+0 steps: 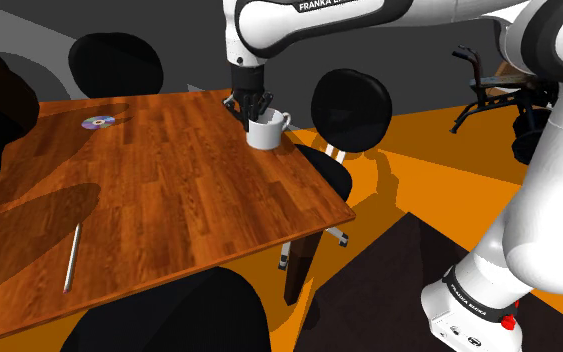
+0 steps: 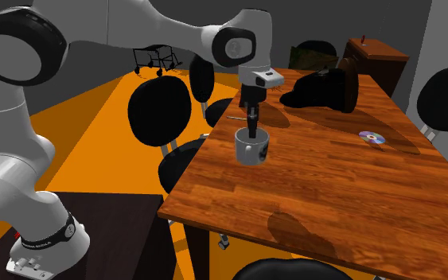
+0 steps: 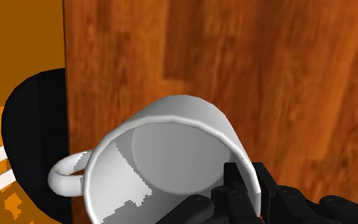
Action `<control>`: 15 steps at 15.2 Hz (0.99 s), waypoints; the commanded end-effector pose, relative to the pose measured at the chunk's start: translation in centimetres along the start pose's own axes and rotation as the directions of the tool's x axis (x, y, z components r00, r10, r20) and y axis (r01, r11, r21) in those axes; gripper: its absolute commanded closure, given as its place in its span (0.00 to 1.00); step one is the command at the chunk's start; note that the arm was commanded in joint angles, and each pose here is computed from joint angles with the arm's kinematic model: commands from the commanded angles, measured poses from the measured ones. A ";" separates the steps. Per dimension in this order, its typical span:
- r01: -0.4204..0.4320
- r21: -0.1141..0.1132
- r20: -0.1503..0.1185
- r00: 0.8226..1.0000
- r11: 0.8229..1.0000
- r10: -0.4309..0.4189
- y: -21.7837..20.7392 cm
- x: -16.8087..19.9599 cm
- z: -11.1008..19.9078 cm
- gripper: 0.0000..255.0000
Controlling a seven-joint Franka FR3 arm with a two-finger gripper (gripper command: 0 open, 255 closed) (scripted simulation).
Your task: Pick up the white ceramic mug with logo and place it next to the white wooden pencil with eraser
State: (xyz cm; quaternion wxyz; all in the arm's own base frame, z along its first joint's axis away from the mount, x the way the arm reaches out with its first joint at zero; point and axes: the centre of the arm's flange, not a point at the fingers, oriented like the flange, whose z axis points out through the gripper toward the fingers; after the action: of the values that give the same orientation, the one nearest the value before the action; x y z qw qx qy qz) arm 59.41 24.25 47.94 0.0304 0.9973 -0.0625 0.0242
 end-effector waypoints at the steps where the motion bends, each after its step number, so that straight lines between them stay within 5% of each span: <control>1: 0.000 0.000 0.000 1.000 1.000 0.000 0.1 0.1 -1.1 1.00; 15: 0.000 0.000 0.000 1.000 1.000 0.000 -14.4 -6.0 -3.2 1.00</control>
State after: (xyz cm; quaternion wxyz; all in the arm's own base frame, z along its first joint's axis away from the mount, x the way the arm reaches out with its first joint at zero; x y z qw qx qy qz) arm 55.44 38.26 49.90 0.0304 0.9973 -0.0617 0.0241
